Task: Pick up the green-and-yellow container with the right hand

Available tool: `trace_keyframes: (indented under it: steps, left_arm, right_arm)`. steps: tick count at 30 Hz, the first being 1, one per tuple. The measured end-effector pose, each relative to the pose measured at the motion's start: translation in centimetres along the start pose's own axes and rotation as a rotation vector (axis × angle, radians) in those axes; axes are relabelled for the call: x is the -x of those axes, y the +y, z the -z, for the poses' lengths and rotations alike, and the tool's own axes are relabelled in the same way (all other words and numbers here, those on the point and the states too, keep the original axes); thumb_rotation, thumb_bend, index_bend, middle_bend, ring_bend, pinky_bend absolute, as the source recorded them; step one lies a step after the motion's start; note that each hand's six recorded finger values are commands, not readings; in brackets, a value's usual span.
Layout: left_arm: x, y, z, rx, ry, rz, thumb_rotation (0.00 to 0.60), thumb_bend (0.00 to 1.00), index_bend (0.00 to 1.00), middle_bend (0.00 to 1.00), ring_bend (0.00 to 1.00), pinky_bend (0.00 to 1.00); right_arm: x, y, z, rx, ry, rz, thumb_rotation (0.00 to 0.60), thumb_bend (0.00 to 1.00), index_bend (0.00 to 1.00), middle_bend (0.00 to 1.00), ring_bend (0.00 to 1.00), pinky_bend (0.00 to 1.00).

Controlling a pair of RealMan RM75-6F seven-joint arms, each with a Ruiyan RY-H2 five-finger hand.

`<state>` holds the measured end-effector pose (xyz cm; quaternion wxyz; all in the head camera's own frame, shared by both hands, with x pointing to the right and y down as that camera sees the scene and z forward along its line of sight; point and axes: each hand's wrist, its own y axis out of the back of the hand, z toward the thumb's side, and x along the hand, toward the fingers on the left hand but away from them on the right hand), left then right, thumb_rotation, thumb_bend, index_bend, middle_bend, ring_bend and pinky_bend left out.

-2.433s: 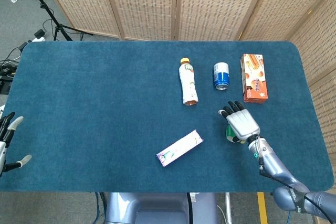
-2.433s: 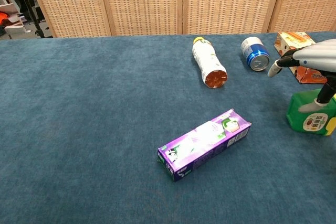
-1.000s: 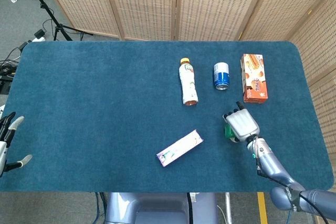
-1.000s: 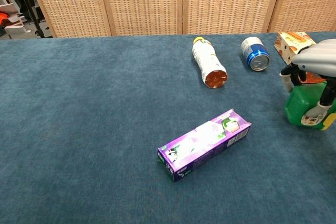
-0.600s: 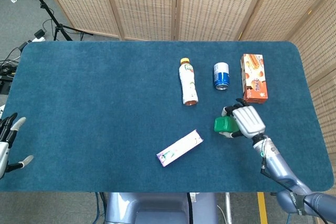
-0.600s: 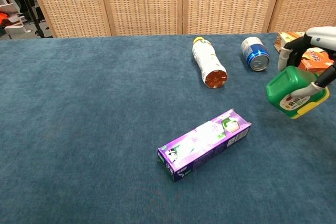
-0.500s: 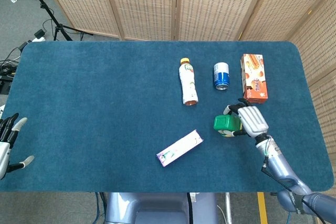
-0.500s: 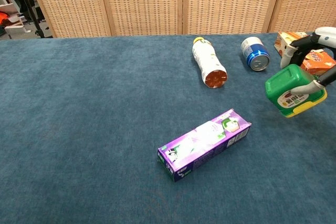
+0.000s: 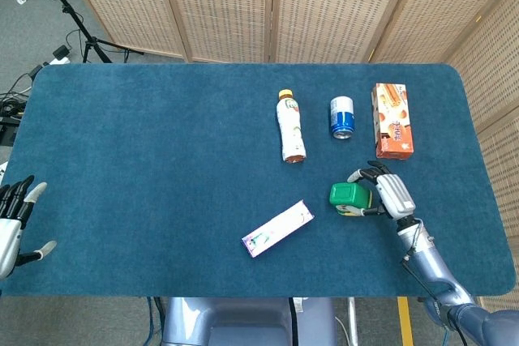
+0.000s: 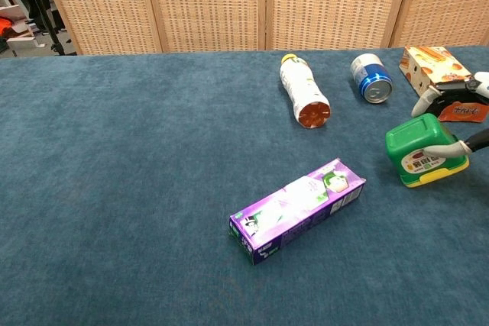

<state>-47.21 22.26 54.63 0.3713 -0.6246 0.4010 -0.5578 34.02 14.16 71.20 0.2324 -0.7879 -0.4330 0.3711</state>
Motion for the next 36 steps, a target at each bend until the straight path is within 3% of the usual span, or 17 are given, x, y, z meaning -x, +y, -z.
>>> trace_keyframes:
  steps: [2,5,7,12,19,25,28,30,36]
  left_arm:
    - [0.0,0.0,0.0,-0.002,0.000,0.000,0.600,0.00,0.00,0.00,0.00,0.00]
    - [0.0,0.0,-0.1,-0.002,0.000,-0.001,0.600,0.00,0.00,0.00,0.00,0.00]
    - [0.0,0.1,0.0,0.001,0.001,-0.005,0.600,0.00,0.00,0.00,0.00,0.00]
    - [0.0,0.1,0.0,0.005,0.000,-0.006,0.600,0.00,0.00,0.00,0.00,0.00]
    - [0.2,0.3,-0.1,0.009,-0.005,-0.012,0.600,0.00,0.00,0.00,0.00,0.00]
    - [0.4,0.4,-0.1,0.015,-0.009,-0.016,0.600,0.00,0.00,0.00,0.00,0.00]
    - [0.4,0.5,0.0,0.015,-0.009,-0.020,0.600,0.00,0.00,0.00,0.00,0.00]
    - [0.4,0.6,0.0,0.013,-0.008,-0.022,0.600,0.00,0.00,0.00,0.00,0.00]
    - [0.4,0.5,0.0,0.003,-0.002,-0.031,0.600,0.00,0.00,0.00,0.00,0.00]
  right_arm:
    - [-0.2,0.0,0.2,-0.010,0.006,-0.008,0.600,0.62,0.44,0.40,0.26,0.14]
    - [-0.7,-0.1,0.8,-0.031,0.014,-0.040,0.600,0.43,0.13,0.09,0.05,0.14]
    - [-0.9,-0.2,0.9,-0.023,0.021,-0.056,0.600,0.37,0.02,0.01,0.00,0.14]
    - [-2.1,0.8,0.8,0.031,0.067,-0.047,0.600,0.34,0.00,0.00,0.00,0.13]
    - [-3.7,3.0,0.4,0.017,0.128,-0.001,0.600,0.34,0.00,0.00,0.00,0.12]
    - [-4.4,4.6,0.3,0.004,0.133,0.032,0.600,0.33,0.00,0.00,0.00,0.09]
    - [-4.6,5.4,0.1,0.002,0.136,0.048,0.600,0.19,0.00,0.00,0.00,0.06]
    - [-4.9,6.0,0.2,-0.032,0.132,0.062,0.600,0.03,0.00,0.00,0.00,0.03]
    - [-6.4,7.0,-0.4,-0.179,0.079,0.133,0.600,0.00,0.00,0.00,0.00,0.00]
